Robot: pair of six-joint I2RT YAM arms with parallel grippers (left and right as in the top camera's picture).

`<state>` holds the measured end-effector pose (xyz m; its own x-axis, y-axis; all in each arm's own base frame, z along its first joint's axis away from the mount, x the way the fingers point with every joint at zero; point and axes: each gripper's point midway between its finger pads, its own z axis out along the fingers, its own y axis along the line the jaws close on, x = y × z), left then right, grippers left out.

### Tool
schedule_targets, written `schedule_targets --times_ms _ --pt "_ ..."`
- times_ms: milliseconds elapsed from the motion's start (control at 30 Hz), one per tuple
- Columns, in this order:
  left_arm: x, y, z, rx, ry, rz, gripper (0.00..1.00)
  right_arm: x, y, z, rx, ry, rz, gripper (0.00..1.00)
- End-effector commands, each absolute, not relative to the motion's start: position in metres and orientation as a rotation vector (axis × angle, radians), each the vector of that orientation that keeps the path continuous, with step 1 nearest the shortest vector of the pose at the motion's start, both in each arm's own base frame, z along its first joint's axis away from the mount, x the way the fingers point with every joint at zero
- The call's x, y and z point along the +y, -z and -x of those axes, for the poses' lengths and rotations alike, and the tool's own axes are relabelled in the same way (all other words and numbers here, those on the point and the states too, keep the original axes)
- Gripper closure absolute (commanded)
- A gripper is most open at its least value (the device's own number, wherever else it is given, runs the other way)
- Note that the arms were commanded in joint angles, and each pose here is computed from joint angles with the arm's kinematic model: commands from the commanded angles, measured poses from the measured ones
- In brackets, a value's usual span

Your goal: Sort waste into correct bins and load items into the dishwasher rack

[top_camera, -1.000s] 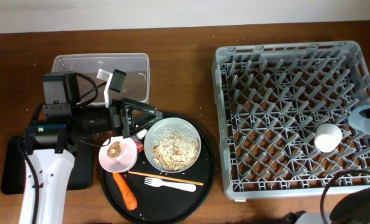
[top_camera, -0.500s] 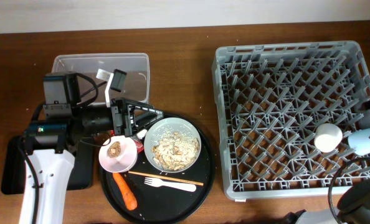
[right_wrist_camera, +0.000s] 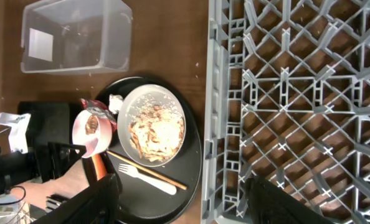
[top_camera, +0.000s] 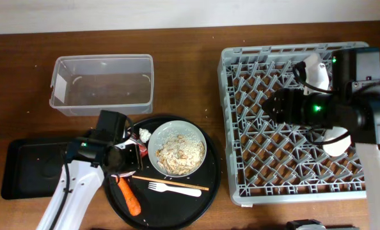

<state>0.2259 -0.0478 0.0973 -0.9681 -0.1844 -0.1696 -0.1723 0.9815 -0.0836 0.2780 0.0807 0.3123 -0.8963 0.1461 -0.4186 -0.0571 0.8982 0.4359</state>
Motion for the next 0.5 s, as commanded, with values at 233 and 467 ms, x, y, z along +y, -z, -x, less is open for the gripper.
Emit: schedule_targets --times_ms 233,467 --pt "-0.067 -0.039 -0.240 2.911 0.200 -0.051 0.58 0.079 -0.312 -0.278 2.611 -0.586 -0.052 0.30" --pt "-0.074 -0.040 -0.242 2.949 0.210 -0.076 0.99 0.079 -0.312 -0.278 2.611 -0.585 -0.051 0.30"
